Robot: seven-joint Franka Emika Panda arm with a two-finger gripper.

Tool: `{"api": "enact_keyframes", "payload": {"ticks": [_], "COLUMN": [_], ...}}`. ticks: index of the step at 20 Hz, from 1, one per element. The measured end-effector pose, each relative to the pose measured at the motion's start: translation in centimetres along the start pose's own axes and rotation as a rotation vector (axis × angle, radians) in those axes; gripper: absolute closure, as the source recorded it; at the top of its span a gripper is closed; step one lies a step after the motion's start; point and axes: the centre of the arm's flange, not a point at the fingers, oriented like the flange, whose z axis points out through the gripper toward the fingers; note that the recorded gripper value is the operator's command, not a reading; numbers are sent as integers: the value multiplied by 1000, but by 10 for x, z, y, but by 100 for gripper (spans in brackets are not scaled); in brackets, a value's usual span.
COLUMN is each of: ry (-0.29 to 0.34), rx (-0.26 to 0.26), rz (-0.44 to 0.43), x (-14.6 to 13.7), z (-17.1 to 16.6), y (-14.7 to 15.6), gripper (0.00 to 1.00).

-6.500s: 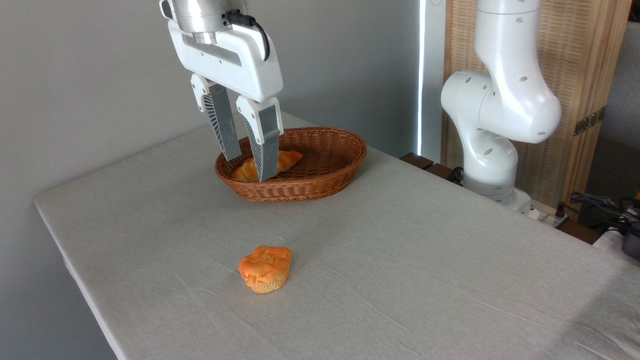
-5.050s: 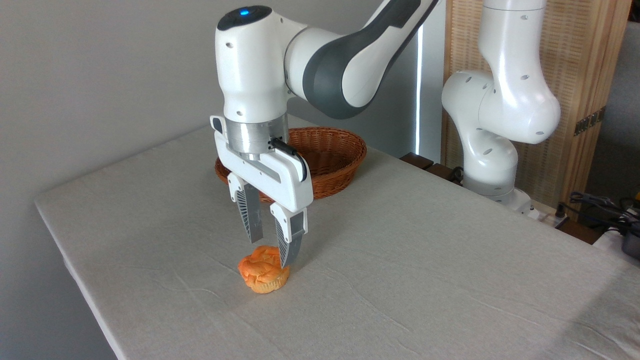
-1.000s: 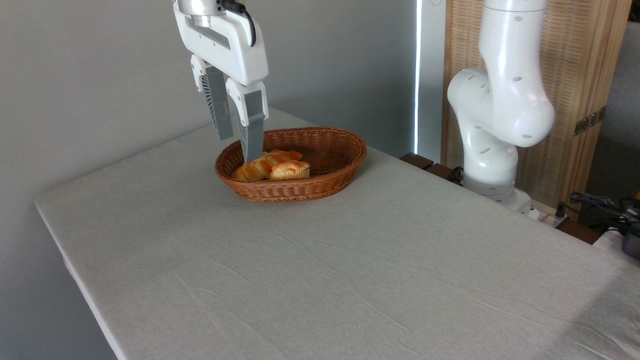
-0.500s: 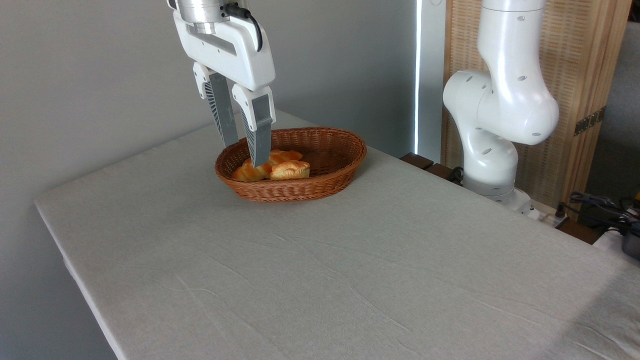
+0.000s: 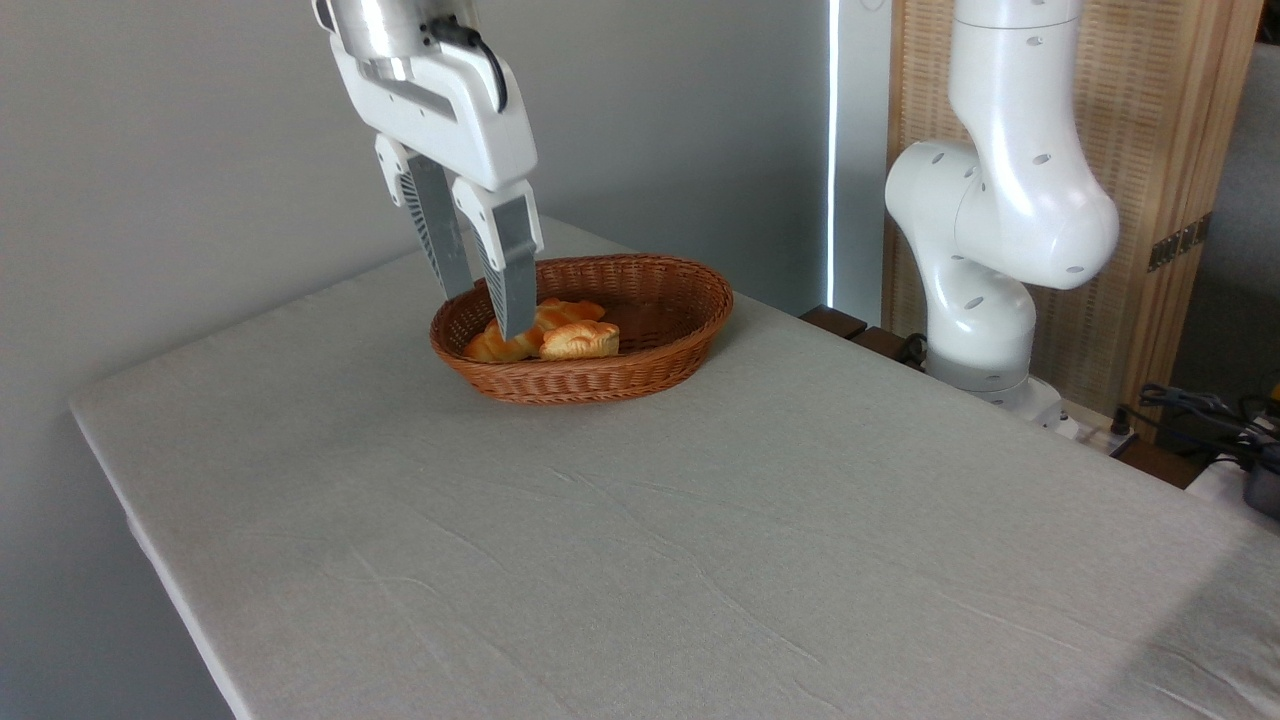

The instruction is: Put bread into the basket

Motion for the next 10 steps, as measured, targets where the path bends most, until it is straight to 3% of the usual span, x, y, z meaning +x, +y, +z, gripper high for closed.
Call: {"api": "enact_keyframes", "payload": {"ticks": [10], "ry": [6], "rx": [4], "rz": [1], "x": [2], "z": [-5], "y": [-1], "gripper": [0]}}
